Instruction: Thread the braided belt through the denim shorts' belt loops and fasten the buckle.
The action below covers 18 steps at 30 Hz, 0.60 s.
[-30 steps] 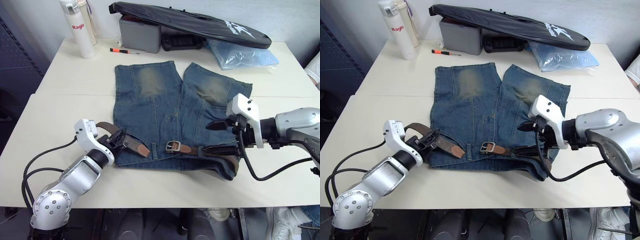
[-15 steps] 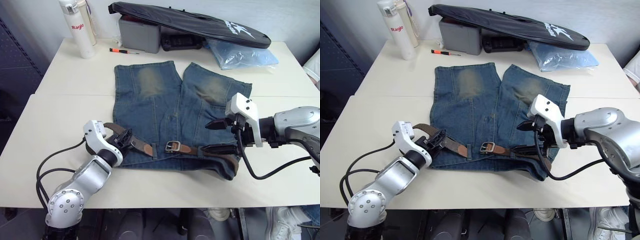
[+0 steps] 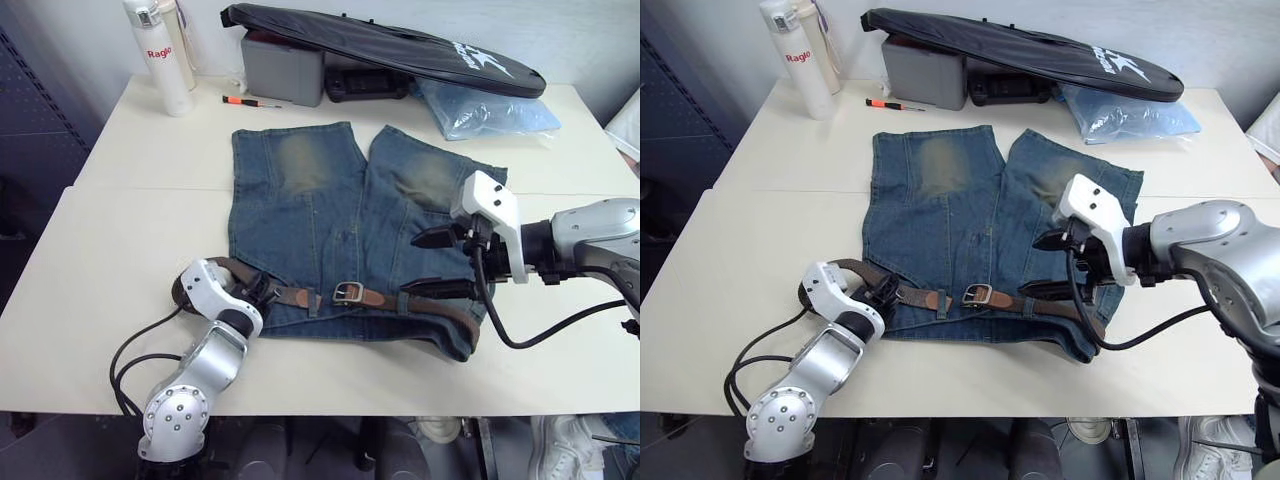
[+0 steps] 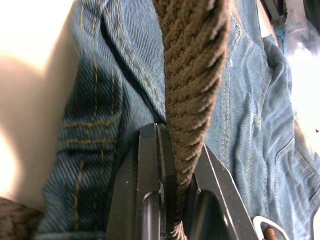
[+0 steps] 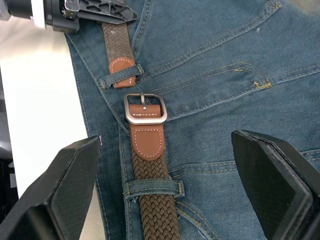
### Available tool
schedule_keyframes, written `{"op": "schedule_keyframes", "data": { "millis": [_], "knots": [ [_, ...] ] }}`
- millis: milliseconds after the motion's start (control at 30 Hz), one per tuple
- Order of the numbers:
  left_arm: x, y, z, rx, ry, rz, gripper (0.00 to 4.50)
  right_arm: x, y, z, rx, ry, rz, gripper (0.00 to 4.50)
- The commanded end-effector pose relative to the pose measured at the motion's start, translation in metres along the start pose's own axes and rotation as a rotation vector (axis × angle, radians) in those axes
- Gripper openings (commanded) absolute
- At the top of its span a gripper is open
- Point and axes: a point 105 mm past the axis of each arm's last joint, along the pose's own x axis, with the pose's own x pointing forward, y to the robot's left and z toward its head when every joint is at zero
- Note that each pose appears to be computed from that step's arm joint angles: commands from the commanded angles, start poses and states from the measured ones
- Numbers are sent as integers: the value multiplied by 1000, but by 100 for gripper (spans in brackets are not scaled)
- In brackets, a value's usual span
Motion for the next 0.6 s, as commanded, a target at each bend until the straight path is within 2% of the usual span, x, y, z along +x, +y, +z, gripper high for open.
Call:
{"op": "schedule_keyframes", "data": {
  "millis": [33, 233, 467, 533, 600],
  "knots": [
    [0, -13, -7, 5, 21, -60, 0, -7, -2, 8, -39, 9, -17, 445],
    [3, -25, -22, 36, 100, -126, 0, -4, -1, 10, -43, 10, -6, 445],
    [6, -25, -28, 98, 173, -155, 0, -2, 2, 9, -39, 4, -3, 445],
    [6, -20, -24, 117, 173, -142, 90, -1, 2, 8, -38, 1, -4, 450],
    [2, -17, -22, 138, 201, -149, 154, 1, 4, 6, -36, -1, 2, 450]
  ]
}}
